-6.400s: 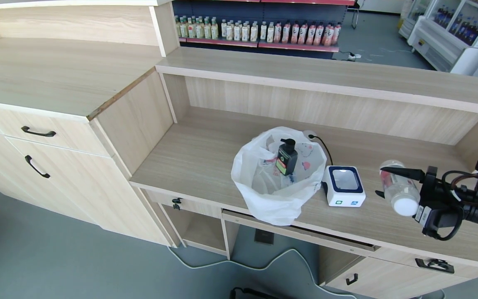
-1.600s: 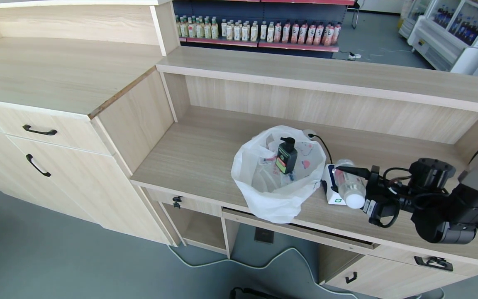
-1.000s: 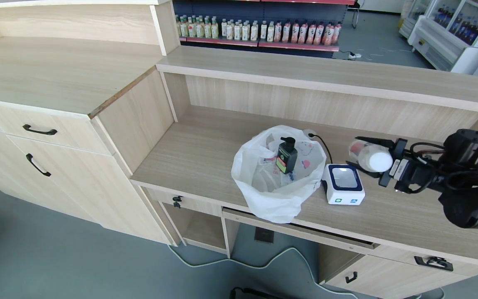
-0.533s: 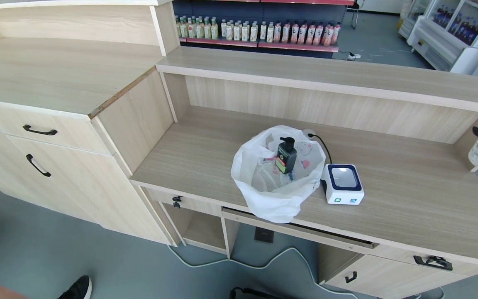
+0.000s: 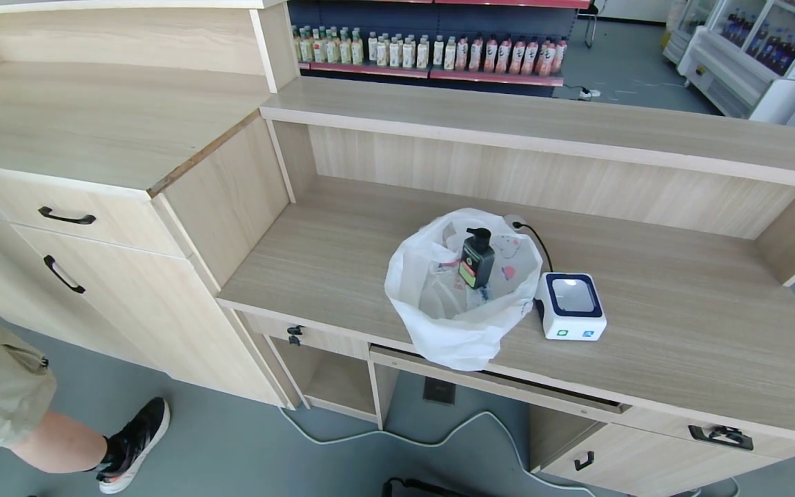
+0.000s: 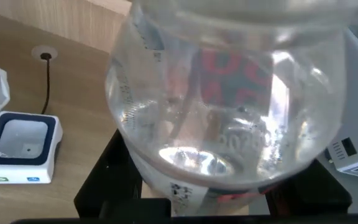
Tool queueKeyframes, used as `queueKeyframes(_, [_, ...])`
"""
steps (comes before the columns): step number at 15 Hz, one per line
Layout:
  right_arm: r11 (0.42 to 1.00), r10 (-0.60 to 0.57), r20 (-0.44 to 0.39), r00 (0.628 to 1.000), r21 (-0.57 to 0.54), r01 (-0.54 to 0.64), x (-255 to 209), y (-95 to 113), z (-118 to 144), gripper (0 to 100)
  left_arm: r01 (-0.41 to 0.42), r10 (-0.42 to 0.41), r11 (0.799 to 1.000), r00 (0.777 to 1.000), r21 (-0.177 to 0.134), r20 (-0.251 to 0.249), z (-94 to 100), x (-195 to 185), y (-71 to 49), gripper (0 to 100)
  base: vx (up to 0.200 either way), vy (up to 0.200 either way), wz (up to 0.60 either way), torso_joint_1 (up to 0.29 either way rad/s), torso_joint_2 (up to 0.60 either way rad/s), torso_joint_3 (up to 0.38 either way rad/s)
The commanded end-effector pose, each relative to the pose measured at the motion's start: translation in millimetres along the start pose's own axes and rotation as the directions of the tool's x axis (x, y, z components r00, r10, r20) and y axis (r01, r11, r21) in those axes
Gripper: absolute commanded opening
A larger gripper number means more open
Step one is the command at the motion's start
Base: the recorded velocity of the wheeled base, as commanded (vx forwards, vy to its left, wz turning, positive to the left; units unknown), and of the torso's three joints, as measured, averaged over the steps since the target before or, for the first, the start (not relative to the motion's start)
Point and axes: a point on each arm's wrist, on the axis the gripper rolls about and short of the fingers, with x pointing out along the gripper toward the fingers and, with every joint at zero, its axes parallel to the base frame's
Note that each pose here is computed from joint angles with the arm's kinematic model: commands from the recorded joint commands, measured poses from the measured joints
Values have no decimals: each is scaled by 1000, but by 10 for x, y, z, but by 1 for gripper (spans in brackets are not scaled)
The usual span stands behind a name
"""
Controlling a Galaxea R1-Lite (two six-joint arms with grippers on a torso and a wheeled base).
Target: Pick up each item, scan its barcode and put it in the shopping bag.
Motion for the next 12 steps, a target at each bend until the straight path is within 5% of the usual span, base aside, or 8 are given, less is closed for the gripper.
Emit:
queueKeyframes(1, [999,36,-16,999,9,-36,-57,113,3,0,-1,1,1000,1000,0,2,3,-1,0,100,0,0,0,0,0,0])
queueKeyframes(12, [996,90,-37,995,23,-89,-142,337,49,0,-1,1,1000,1000,0,0,-2,0,0,100,0,0,0,0,0,0])
